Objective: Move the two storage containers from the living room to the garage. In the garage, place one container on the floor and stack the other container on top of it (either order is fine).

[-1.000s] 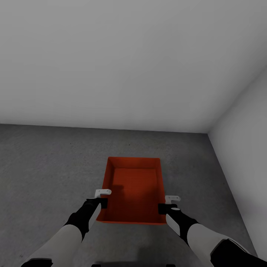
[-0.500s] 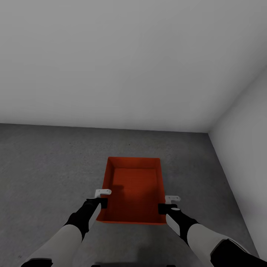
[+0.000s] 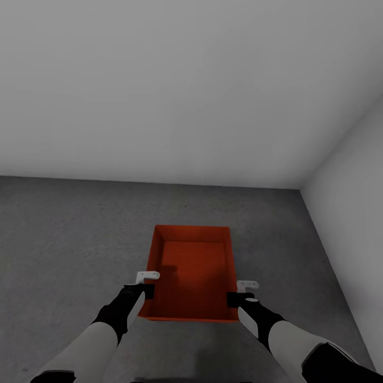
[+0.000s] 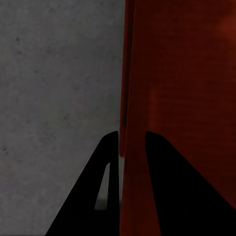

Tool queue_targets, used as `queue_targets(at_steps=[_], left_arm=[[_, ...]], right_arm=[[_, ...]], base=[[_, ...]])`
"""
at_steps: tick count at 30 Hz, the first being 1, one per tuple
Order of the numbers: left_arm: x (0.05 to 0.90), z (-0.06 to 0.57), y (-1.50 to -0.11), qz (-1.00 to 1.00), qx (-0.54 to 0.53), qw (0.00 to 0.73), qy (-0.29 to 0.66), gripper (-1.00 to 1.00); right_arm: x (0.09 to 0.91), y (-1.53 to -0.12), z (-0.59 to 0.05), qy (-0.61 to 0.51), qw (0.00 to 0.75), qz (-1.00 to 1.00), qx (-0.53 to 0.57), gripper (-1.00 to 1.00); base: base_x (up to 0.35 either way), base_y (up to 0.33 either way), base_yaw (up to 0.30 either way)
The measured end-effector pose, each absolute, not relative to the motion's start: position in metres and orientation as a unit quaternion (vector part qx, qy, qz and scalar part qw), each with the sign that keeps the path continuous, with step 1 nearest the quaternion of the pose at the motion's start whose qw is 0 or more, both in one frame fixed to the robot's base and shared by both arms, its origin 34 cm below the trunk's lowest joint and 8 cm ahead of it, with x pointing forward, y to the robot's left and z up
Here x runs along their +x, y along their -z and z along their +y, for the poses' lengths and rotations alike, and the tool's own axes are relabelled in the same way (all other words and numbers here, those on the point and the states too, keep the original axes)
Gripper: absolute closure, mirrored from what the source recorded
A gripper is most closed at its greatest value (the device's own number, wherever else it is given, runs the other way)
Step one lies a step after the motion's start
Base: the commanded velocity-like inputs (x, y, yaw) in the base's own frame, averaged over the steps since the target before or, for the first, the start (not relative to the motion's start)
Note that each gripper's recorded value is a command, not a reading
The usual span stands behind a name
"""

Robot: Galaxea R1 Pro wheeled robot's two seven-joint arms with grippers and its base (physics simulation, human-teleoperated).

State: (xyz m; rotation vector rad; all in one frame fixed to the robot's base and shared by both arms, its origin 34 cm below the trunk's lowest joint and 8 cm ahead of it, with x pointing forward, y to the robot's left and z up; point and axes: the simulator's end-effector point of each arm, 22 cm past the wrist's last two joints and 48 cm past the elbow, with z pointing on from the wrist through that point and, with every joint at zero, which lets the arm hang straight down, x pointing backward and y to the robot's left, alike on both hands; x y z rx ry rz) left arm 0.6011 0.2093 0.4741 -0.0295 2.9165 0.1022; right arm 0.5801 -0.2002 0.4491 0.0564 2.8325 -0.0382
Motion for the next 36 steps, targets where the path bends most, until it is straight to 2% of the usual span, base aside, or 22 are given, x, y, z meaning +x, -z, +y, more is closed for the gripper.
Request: queue_targets(at_steps=[36], left_arm=[[0.601, 0.209, -0.439, 0.993, -0.01, 0.112, -0.035, 1.0]], right_arm=[[0.58, -0.414, -0.2, 0.013, 0.154, 0.988, 0.02, 1.0]], base=[[0.0, 0.0, 0.0]])
